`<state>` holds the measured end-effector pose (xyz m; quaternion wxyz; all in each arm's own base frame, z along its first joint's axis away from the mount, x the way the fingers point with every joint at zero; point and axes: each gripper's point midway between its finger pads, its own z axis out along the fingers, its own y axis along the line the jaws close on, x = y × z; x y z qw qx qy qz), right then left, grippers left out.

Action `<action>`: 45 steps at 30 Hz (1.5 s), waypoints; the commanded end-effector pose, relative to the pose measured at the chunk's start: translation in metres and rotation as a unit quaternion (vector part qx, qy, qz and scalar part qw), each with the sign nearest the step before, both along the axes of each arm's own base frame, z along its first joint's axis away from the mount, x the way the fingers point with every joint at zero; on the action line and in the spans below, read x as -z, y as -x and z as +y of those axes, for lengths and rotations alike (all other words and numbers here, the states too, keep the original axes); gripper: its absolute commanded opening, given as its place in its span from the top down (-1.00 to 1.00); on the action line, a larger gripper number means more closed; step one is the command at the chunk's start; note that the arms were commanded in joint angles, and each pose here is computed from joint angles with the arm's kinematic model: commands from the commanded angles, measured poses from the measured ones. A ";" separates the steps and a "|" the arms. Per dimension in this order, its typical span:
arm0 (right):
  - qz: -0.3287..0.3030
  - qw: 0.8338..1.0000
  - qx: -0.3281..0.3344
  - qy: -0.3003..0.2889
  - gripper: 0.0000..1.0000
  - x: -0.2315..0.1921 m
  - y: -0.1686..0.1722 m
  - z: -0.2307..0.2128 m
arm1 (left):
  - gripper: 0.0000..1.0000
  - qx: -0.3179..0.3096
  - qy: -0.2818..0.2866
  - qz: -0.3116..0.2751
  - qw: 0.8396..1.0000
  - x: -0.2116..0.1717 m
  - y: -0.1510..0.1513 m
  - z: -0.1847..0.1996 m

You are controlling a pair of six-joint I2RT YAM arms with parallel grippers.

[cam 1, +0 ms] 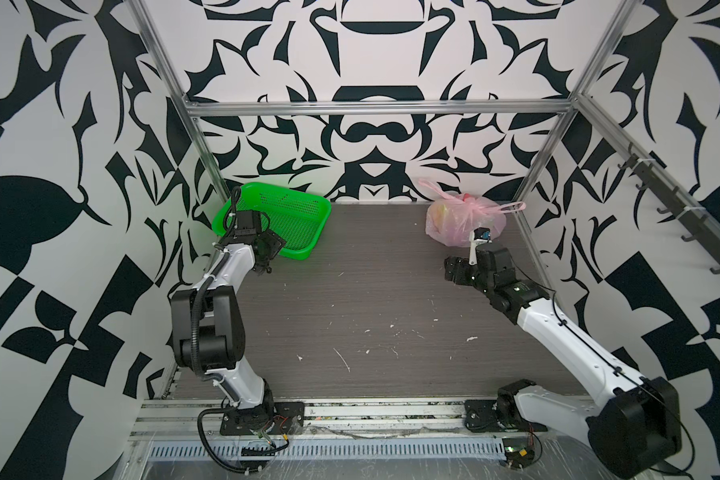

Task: Untie the knot of the plastic bag and take out the fruit
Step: 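Grasp the green basket rim with the left gripper while the right gripper approaches the bag, then drag the green basket toward the table center with the left gripper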

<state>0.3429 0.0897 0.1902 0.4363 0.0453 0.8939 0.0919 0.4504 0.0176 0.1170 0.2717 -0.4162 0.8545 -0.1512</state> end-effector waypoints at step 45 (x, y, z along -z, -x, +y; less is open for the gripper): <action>-0.021 0.999 -0.019 -0.015 -0.56 -0.015 0.005 0.020 | 1.00 0.157 0.046 0.031 0.986 0.027 0.103 -0.077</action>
